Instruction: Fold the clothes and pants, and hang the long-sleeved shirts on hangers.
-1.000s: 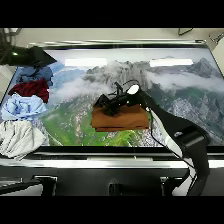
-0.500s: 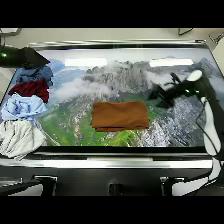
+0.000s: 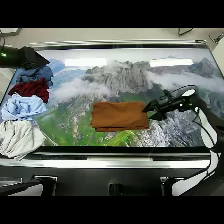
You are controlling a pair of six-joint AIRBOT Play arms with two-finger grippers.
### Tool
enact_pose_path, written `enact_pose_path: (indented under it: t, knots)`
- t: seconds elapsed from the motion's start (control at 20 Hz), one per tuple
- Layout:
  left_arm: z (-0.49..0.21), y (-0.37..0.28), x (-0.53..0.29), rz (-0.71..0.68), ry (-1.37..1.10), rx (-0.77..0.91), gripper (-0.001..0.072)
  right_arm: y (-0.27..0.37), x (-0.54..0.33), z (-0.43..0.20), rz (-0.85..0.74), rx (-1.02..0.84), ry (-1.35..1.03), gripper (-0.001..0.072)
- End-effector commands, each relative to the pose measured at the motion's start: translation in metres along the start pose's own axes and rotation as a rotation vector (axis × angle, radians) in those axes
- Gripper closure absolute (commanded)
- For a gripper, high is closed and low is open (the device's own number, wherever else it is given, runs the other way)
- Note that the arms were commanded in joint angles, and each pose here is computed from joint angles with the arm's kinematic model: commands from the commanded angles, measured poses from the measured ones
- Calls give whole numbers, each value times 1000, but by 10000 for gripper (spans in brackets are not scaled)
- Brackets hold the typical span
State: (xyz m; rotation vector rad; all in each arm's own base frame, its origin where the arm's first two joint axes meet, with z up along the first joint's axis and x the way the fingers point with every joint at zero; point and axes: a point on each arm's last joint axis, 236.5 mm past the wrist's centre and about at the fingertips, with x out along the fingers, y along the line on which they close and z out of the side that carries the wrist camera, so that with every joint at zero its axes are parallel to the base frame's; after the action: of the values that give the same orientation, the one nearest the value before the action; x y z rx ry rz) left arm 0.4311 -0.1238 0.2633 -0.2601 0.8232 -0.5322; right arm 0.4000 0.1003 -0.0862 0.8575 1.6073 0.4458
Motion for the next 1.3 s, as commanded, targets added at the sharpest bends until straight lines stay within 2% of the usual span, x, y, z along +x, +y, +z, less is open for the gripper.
enact_pose_path:
  t: [0.0,0.05,0.1,0.15,0.3,0.5,0.6,0.75,0.95,1.15,1.25]
  knots:
    - [0,0,0,0,-1,-10,688,5,27,-3,19,-51,34,124]
    - [0,0,0,0,-1,-10,688,9,30,-6,16,-75,45,201]
    - [0,0,0,0,-1,-10,688,14,29,-9,22,-96,62,486]
    - [0,0,0,0,-1,-10,688,21,22,-10,32,-108,74,659]
    - [0,1,2,0,2,-12,688,57,-27,-5,60,-221,76,662]
    - [-1,6,9,0,14,-18,687,111,-126,38,28,-299,-180,663]
    - [-1,7,10,1,16,-19,688,112,-180,57,-18,-287,-319,662]
    - [-1,7,10,1,16,-20,687,64,-256,73,-79,-161,-488,662]
    - [-1,7,10,0,17,-22,688,-49,-362,69,-123,103,-723,662]
    - [-1,7,10,1,17,-57,687,-156,-456,30,-125,370,-968,661]
    - [-1,7,11,1,18,-83,687,-204,-466,-5,-120,506,-956,662]
